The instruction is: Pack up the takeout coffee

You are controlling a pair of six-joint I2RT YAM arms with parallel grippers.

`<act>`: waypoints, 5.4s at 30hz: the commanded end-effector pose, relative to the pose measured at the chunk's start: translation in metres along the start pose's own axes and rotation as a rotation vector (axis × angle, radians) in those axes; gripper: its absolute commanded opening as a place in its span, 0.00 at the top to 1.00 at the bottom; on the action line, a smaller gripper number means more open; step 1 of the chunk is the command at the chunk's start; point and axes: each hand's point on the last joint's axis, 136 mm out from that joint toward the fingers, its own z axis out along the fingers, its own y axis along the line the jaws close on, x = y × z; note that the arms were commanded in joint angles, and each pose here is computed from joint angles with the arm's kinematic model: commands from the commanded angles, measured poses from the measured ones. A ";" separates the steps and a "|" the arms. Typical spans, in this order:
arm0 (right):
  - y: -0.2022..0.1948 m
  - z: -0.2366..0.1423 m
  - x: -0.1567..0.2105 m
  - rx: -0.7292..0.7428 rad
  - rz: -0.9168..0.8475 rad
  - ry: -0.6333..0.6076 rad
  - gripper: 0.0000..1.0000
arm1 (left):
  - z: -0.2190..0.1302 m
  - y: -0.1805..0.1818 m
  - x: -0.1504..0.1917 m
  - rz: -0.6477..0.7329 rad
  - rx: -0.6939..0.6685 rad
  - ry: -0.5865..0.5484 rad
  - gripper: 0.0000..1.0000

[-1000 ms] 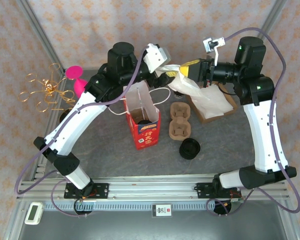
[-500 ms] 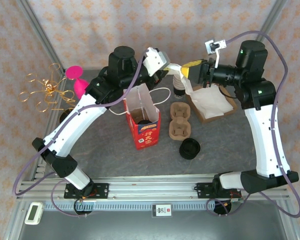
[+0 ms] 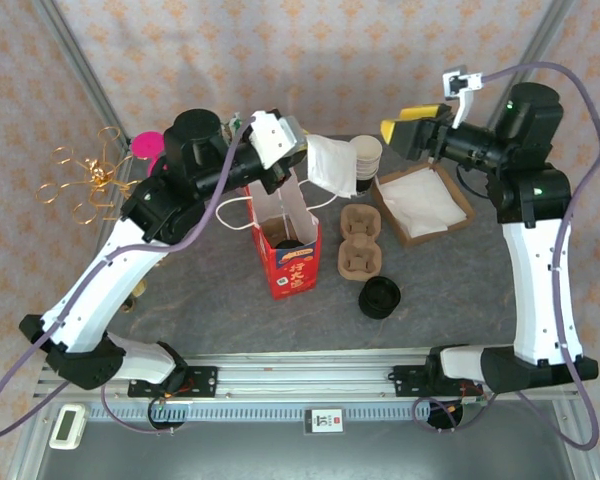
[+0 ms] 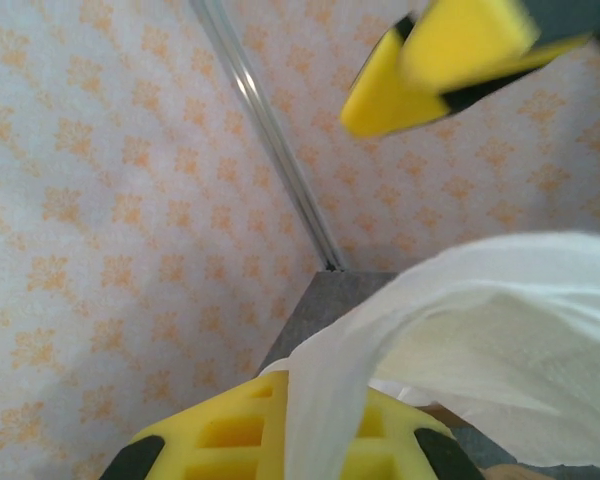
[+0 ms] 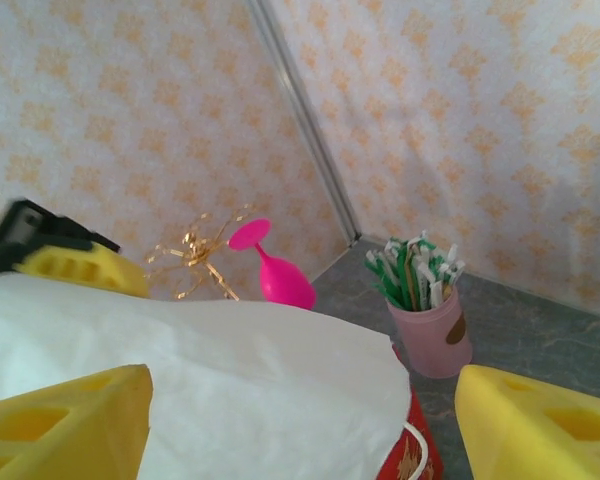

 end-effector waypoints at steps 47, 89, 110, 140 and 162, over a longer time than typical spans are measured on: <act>0.056 0.080 0.062 -0.141 -0.350 0.011 1.00 | -0.041 0.024 -0.026 -0.108 -0.151 -0.038 0.30; 0.011 0.185 0.157 0.439 -0.001 -0.014 0.98 | -0.074 0.017 0.255 -1.207 -0.762 0.333 0.37; 0.025 0.193 0.159 0.421 0.006 0.279 0.50 | -0.077 0.019 0.251 -1.187 -0.746 0.351 0.51; -0.235 -0.009 0.225 0.888 0.469 0.341 0.21 | -0.038 -0.009 0.133 -1.041 -0.426 0.227 0.30; -0.280 0.011 0.308 0.857 0.269 0.565 0.38 | 0.003 -0.007 0.137 -0.957 -0.404 0.253 0.27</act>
